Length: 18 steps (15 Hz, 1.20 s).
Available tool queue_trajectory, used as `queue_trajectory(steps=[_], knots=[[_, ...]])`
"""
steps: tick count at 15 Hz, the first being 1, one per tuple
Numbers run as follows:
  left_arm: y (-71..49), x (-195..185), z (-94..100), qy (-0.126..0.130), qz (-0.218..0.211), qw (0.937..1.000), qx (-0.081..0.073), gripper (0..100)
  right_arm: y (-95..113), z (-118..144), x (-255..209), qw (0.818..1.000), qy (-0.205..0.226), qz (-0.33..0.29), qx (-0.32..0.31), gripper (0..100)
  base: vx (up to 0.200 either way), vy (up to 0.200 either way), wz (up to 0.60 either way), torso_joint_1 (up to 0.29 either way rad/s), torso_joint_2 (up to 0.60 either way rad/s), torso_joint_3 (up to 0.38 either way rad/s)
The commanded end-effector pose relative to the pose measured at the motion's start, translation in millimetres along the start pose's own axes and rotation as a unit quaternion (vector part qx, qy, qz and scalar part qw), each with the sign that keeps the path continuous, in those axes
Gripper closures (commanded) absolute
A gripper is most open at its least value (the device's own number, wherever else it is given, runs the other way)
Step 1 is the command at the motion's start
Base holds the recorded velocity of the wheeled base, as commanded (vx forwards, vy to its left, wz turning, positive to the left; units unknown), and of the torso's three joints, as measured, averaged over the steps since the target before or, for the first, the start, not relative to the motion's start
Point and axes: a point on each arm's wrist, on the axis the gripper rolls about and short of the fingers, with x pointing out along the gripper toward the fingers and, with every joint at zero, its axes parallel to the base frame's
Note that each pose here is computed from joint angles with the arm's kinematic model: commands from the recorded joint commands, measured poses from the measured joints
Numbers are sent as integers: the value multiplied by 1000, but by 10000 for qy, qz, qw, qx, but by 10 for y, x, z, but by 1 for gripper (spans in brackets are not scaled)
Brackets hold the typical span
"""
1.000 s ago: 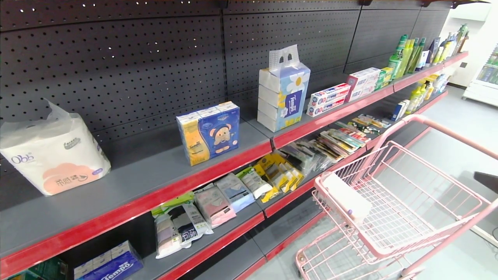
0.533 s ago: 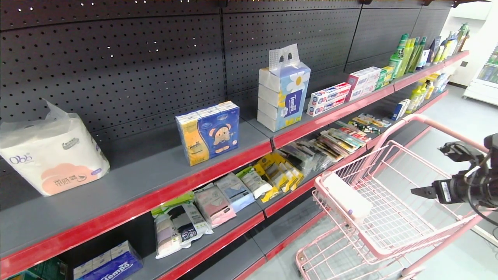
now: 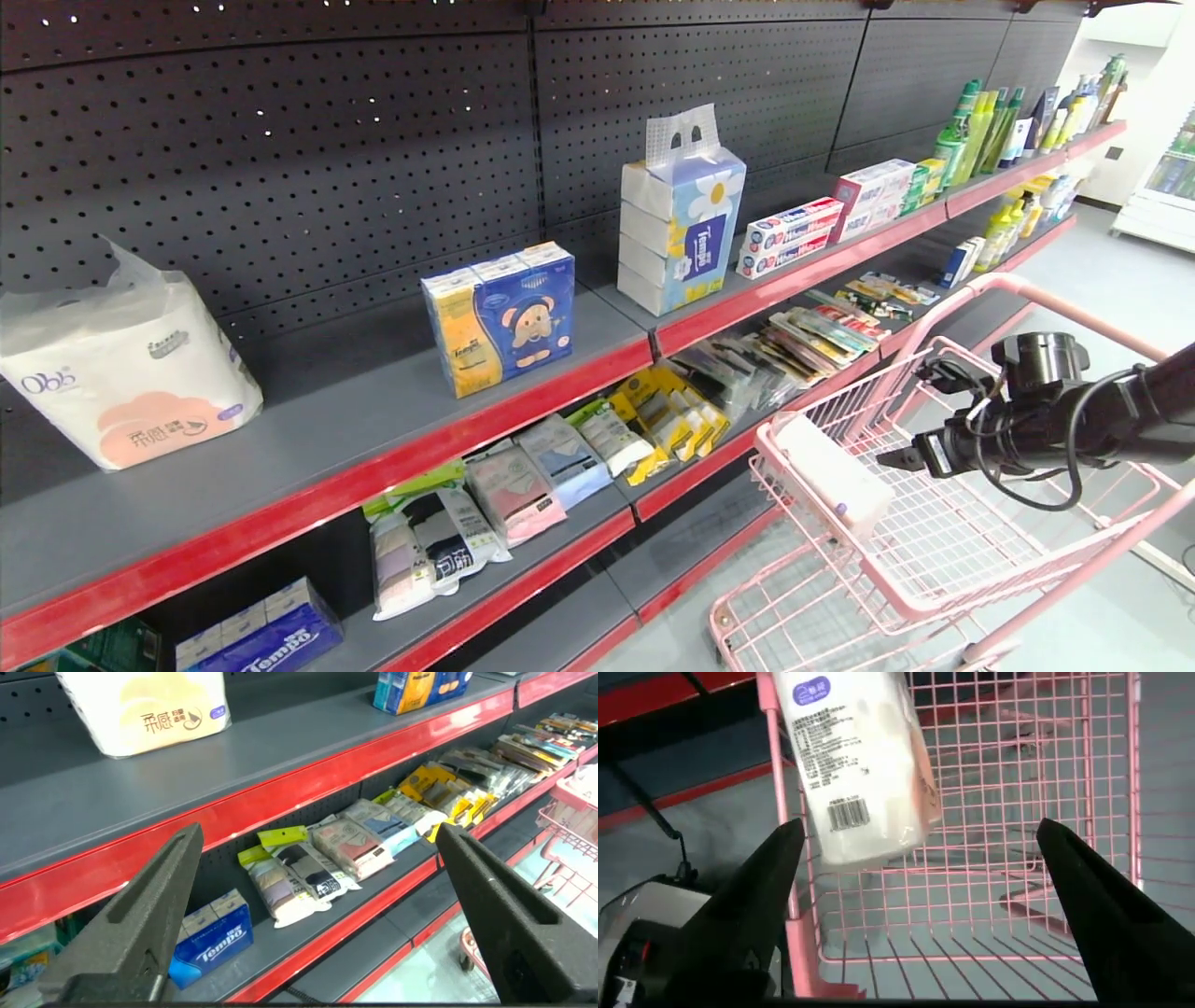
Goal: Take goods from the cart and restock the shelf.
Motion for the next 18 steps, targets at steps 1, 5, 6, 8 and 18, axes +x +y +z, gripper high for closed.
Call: queue_trajectory(steps=[1, 5, 6, 8, 18], knots=[[0, 1, 0, 4, -1, 10000, -1, 0, 117, 26, 157, 9998, 56, 161, -101, 0, 0, 0, 0, 0, 0, 0], [0, 1, 0, 4, -1, 10000, -1, 0, 272, 105, 258, 9994, 33, 303, -158, 0, 0, 0, 0, 0, 0, 0], [0, 1, 0, 4, 7, 10000, -1, 0, 293, 89, 318, 9993, 61, 326, -168, 0, 0, 0, 0, 0, 0, 0], [0, 1, 0, 4, 7, 10000, -1, 0, 317, 101, 421, 9992, 0, 316, -228, 0, 0, 0, 0, 0, 0, 0], [0, 1, 0, 4, 7, 10000, -1, 0, 371, 15, 819, 9985, 156, 386, -347, 0, 0, 0, 0, 0, 0, 0]])
